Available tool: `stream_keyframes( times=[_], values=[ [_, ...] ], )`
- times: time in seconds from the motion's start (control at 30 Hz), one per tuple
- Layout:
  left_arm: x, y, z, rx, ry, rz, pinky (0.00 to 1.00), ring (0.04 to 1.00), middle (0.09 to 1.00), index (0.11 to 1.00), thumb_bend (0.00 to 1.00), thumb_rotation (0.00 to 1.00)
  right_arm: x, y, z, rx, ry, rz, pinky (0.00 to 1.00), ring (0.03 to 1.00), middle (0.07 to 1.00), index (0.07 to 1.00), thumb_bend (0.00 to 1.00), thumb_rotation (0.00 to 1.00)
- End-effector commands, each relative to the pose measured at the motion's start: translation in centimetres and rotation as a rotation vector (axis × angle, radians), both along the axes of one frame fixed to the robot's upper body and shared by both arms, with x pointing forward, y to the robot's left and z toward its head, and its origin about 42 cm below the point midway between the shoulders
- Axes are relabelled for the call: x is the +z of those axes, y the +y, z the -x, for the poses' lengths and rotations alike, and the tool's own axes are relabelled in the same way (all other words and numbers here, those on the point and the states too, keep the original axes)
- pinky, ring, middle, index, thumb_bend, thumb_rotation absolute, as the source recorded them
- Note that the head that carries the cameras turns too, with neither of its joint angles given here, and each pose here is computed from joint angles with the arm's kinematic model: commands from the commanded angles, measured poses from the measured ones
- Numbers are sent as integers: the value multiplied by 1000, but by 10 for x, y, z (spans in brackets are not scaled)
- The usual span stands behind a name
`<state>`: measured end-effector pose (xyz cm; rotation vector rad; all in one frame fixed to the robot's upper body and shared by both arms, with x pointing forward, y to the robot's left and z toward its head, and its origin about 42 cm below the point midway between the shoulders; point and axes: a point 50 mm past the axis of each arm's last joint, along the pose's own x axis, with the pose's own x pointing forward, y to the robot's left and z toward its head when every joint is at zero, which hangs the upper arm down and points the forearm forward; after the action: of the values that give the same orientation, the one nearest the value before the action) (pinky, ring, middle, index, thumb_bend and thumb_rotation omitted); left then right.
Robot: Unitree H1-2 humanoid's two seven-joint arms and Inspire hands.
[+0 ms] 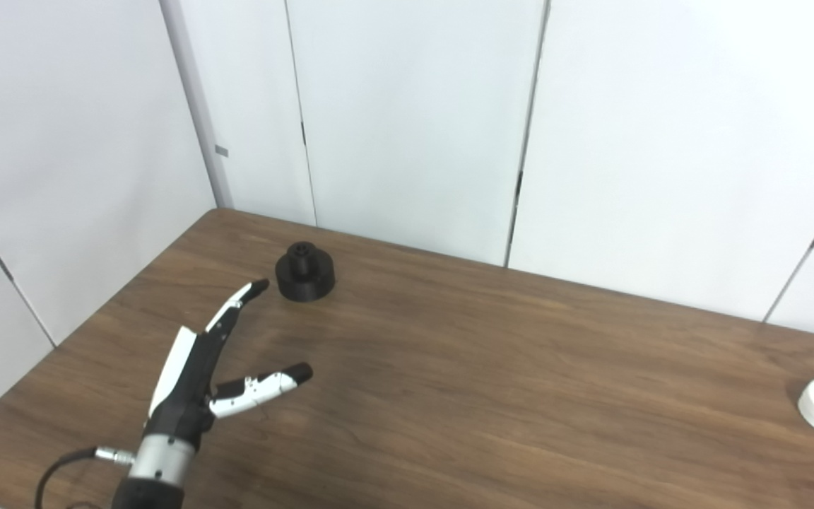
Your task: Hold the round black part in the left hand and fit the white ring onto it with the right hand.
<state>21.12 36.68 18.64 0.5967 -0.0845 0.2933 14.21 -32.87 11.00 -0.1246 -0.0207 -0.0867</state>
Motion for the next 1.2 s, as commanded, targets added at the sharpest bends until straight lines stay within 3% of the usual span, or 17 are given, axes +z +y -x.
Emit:
stream_keyframes(
  times=[0.0,0.2,0.4,0.7,1.17],
  values=[
    [11,14,-15,-1,-21,-89,997,996,970,929,1000,345,10,0,-3,6,-60,24,1000,994,949,920,611,971],
    [-2,43,-47,37,54,-190,1000,1000,987,944,1000,359,10,1,-3,3,-55,25,1000,992,948,923,635,979],
    [-19,67,-77,115,134,-284,1000,1000,1000,959,1000,446,11,3,-3,-1,-58,23,1000,991,942,917,636,987],
    [-35,86,-118,169,154,-351,1000,1000,1000,939,1000,515,12,2,-1,-10,-54,28,1000,983,936,917,626,988],
    [-22,90,-180,205,164,-390,1000,1000,992,911,1000,531,13,3,5,-4,-57,43,1000,982,940,920,602,1000]
  ],
)
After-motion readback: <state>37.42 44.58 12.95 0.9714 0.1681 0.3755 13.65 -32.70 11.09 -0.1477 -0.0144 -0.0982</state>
